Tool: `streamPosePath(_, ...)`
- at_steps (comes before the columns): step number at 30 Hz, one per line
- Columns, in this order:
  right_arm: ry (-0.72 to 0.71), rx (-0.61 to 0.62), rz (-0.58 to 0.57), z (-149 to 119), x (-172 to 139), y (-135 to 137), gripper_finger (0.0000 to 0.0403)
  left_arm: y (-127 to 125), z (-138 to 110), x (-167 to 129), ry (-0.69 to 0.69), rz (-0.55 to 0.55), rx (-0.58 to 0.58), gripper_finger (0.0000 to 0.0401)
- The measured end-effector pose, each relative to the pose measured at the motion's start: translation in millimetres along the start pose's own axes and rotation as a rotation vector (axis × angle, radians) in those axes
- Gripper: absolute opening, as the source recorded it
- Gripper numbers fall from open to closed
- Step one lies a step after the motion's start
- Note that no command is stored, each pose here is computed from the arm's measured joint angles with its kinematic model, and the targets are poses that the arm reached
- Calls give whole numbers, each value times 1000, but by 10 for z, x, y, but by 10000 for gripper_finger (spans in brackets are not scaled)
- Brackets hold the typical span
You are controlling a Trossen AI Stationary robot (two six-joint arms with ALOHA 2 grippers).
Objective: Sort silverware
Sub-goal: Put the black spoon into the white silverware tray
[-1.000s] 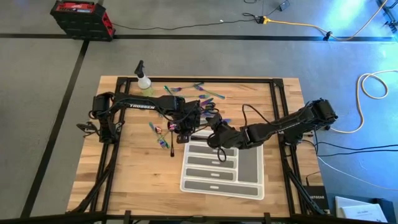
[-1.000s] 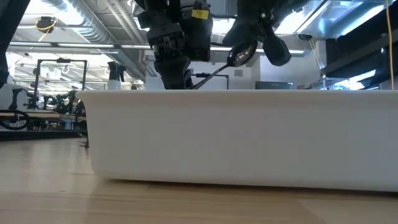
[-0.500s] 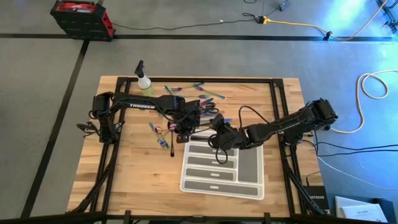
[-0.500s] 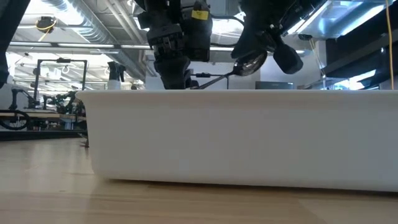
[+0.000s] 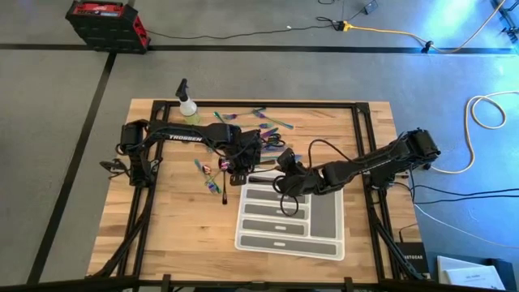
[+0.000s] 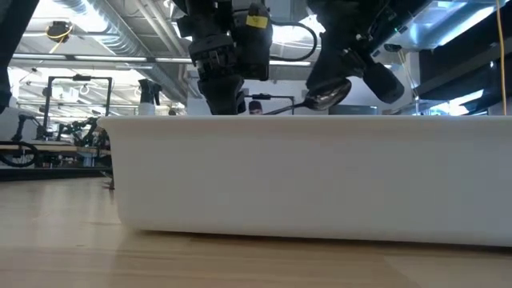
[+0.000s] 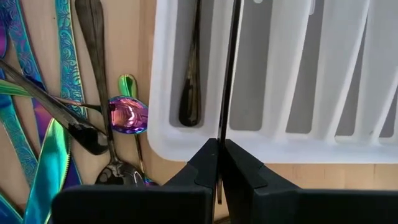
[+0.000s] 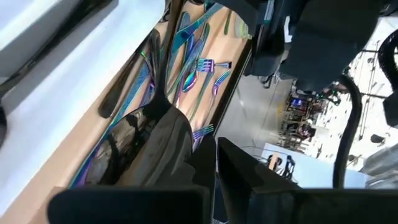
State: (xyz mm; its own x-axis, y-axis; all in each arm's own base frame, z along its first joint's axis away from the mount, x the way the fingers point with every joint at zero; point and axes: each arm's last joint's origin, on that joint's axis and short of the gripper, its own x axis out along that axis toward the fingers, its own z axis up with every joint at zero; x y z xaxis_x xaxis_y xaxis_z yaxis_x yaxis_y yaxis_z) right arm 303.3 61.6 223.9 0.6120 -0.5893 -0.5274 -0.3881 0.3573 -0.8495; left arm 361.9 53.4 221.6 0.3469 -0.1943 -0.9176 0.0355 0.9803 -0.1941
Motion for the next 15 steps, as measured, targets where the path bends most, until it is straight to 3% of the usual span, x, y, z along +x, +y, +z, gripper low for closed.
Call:
streamPosePath(8,108,128,-104,-123,-108,-98,0,-17,1,0,-7,-57,6,0)
streamPosePath(15,146,238,-114,-340,-311,-191,0,-25,1,-1,-9,-86,8,0)
